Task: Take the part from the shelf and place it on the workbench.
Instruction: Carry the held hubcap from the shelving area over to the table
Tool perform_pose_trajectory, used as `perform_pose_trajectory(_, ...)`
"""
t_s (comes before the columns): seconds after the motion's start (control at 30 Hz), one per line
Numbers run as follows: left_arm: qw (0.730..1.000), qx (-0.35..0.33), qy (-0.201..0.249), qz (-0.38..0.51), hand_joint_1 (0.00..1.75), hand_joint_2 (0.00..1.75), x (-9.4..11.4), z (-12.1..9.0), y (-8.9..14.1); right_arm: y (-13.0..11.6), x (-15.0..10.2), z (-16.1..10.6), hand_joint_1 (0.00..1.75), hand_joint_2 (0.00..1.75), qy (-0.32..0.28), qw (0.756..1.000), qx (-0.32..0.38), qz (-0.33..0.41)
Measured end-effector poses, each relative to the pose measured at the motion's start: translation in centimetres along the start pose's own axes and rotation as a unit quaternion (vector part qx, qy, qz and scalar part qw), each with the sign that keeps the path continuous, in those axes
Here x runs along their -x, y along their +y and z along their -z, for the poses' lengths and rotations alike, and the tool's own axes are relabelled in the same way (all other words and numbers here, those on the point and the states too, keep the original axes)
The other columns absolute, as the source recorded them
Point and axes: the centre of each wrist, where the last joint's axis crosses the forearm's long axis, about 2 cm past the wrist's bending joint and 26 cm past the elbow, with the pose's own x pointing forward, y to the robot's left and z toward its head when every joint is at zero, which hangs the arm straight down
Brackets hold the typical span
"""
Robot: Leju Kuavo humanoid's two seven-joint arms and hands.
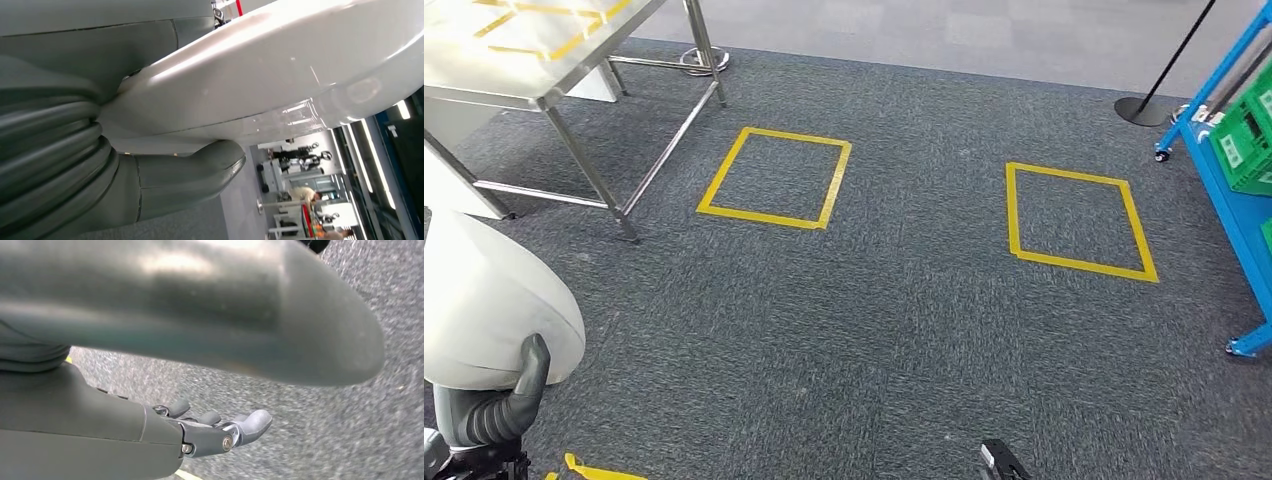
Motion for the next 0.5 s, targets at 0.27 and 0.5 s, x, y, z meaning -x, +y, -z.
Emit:
perform_pose_trajectory(0.27, 1.000, -0.003, -0.005, -0.001, 1.75, 1.75, 0.3, 0.9, 0.1, -0.1, -0.4, 0.0, 0.00, 0.00, -0.001, 1.000, -0.001, 0.000)
perform_pose_trajectory(0.5, 1.000, -0.011, 0.003, -0.003, 1.75, 1.75, 0.1, 1.4, 0.0, -0.1, -0.1, 0.0, 0.00, 0.00, 0.014, 1.000, -0.004, -0.005)
